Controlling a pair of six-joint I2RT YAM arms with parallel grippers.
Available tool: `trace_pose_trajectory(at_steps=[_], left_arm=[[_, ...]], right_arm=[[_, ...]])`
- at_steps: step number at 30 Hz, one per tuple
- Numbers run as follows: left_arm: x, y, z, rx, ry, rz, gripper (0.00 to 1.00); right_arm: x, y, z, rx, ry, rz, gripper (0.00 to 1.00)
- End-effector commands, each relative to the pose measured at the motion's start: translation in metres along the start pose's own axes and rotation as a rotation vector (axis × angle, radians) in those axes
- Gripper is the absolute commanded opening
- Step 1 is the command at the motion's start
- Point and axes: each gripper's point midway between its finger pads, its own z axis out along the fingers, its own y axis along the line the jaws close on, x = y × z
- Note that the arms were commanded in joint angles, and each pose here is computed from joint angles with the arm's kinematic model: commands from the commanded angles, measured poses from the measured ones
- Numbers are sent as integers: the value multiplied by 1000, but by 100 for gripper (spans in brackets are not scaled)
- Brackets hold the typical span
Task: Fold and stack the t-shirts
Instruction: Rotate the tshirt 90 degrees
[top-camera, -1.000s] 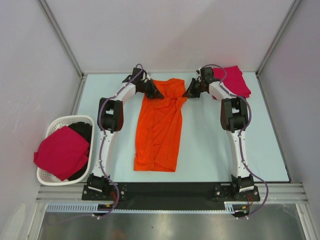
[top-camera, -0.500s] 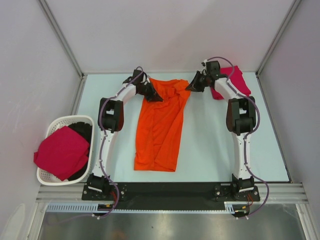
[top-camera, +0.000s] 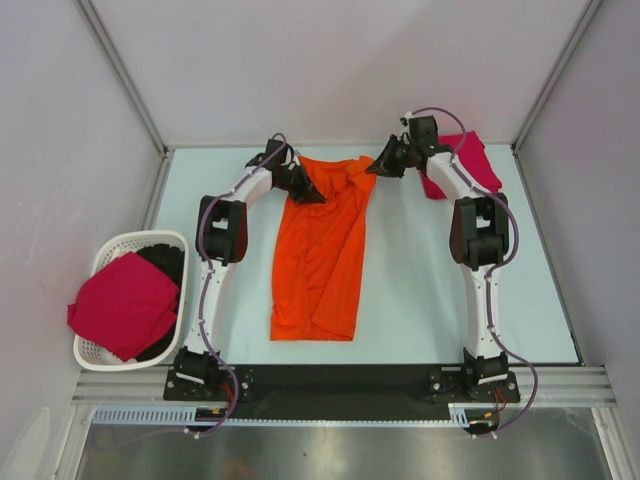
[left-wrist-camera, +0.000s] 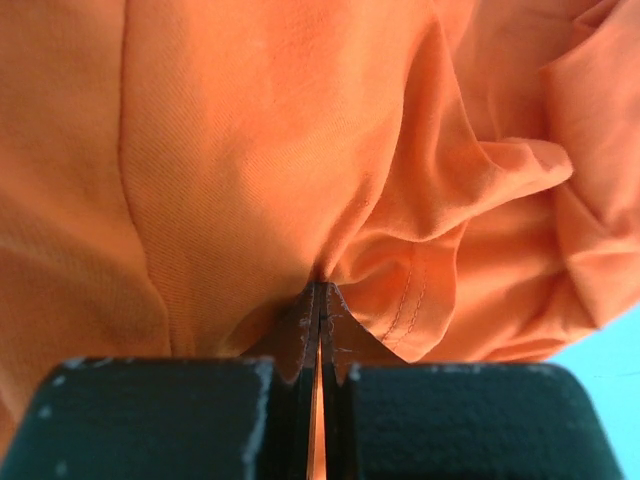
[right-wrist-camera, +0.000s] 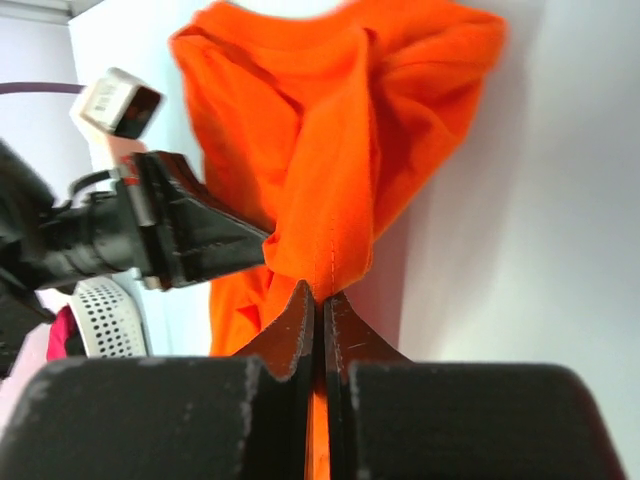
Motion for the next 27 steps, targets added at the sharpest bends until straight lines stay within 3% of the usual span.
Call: trace_pose_trajectory(at_steps=[1, 2, 5, 6, 8, 9, 11, 12, 14, 20, 25, 27], left_arm=[[6, 13, -5, -66, 15, 5, 0], [6, 11, -5, -59, 19, 4, 0], [8, 11, -6, -57, 26, 9, 0], [8, 11, -6, -55, 28, 9, 0], [10, 12, -6, -59, 31, 9, 0], [10, 11, -7, -57, 31, 14, 0], [10, 9, -8, -55, 32, 18, 0], [10, 9, -9, -54, 33, 21, 0], [10, 6, -11, -49, 31, 28, 0], [-1, -22, -31, -11, -16, 118, 0], [1, -66, -84, 11, -86, 225, 1], [12, -70, -101, 7, -87, 258, 15]], right_arm=[[-13, 60, 3, -89, -39, -109, 1], [-10, 60, 6, -77, -30, -111, 1], [-3, 72, 14, -103, -24, -125, 18], [0, 73, 16, -110, -14, -124, 39], [4, 73, 18, -98, -3, -122, 55], [9, 66, 20, -73, 18, -108, 69], [15, 57, 18, -35, 40, -105, 79], [17, 51, 17, -11, 47, -111, 93], [20, 41, 10, 52, 54, -106, 100], [14, 51, -26, 93, 10, -181, 100], [18, 72, -63, 52, -1, -228, 100], [41, 76, -77, -1, 56, -203, 100]])
